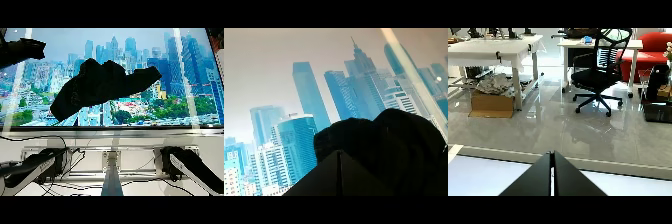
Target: Fold the clothes and pants, and hang the long-sleeved shirts on hangers.
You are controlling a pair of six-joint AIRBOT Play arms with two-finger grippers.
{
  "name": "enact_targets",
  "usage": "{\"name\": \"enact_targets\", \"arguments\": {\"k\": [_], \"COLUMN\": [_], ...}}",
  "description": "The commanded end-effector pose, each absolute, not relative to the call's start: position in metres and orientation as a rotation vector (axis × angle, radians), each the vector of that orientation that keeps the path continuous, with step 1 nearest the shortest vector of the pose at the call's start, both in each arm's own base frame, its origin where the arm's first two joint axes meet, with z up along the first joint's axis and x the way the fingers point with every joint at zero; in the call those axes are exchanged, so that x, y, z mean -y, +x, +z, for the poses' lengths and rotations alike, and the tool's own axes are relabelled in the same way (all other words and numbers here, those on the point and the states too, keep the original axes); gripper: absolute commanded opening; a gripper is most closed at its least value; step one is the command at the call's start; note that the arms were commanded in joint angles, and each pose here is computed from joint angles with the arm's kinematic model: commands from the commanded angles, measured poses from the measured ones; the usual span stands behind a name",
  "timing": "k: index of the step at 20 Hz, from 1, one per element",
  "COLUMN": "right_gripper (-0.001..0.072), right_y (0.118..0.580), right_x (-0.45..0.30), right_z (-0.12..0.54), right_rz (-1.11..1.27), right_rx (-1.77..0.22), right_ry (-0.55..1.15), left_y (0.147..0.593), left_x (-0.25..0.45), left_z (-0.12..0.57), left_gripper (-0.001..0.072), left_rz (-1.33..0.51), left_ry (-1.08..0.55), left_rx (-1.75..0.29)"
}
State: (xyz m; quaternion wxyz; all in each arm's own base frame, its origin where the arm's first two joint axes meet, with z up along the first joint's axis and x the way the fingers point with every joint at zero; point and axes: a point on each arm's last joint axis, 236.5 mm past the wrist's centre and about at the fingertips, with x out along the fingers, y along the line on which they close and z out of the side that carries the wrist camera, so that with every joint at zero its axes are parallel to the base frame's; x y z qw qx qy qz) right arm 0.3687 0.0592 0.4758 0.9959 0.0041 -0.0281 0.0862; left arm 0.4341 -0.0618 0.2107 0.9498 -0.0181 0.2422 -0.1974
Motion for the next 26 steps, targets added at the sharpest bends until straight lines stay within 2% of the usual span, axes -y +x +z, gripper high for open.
{"name": "enact_targets", "arguments": {"k": [1,21,24,26], "right_gripper": [0.0029,0.0028,0.0029,0.0029], "right_y": [0.369,0.367,0.363,0.365], "right_x": [-0.059,-0.067,-0.076,-0.066], "right_z": [0.476,0.475,0.462,0.426], "right_rz": [0.172,0.208,0.246,0.205], "right_rx": [0.056,0.051,-0.013,-0.152], "right_ry": [0.009,0.048,0.073,-0.035], "left_y": [0.434,0.435,0.435,0.432], "left_x": [0.062,0.062,0.064,0.067], "left_z": [0.210,0.207,0.210,0.207], "left_gripper": [0.0029,0.0029,0.0029,0.0029], "left_rz": [-0.401,-0.402,-0.410,-0.422], "left_ry": [-0.037,-0.040,-0.057,-0.061], "left_rx": [-0.493,-0.500,-0.494,-0.509]}}
